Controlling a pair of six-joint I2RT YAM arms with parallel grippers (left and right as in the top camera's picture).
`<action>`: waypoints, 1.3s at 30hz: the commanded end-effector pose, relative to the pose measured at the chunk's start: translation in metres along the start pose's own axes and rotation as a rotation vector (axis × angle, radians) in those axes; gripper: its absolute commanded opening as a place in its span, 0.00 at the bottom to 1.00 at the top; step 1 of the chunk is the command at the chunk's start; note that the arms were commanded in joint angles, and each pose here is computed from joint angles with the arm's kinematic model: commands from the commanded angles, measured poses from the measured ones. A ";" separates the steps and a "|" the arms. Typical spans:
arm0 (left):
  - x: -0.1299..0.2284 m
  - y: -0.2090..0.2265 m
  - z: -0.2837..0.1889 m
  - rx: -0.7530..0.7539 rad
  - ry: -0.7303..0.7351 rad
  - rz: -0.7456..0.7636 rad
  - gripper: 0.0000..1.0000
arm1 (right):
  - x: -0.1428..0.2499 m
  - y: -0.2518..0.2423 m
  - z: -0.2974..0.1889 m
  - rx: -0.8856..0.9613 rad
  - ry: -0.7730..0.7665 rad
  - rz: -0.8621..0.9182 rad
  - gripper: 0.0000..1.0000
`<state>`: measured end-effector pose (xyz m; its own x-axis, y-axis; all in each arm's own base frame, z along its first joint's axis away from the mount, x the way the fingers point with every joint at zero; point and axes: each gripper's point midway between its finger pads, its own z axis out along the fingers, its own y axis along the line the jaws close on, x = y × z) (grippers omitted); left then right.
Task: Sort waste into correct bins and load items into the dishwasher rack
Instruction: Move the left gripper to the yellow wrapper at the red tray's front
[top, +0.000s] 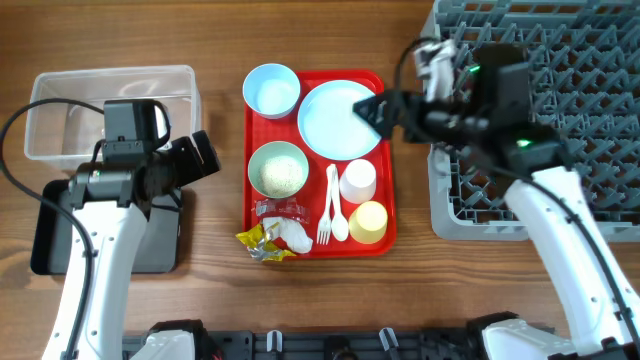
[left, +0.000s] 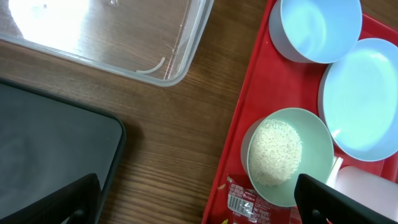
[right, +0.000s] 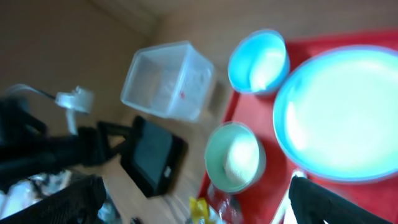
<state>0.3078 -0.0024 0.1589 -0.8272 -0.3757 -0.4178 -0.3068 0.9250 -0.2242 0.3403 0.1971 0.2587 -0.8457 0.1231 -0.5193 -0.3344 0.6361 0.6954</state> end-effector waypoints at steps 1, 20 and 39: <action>-0.005 -0.001 0.001 -0.009 -0.010 0.020 1.00 | 0.013 -0.017 0.009 0.253 -0.008 -0.033 0.99; -0.001 -0.026 0.000 0.104 0.008 0.093 0.99 | 0.084 -0.067 -0.014 0.658 0.208 -0.044 1.00; 0.162 -0.101 0.018 0.150 0.350 0.525 0.72 | 0.061 -0.073 -0.015 0.707 0.093 -0.022 0.99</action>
<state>0.2309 -0.1589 0.1237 -0.9389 0.2076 -0.2745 0.2694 0.9397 -0.2106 0.2975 0.1528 0.1754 -0.9075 0.0233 -0.4194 -0.0668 0.9778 0.1987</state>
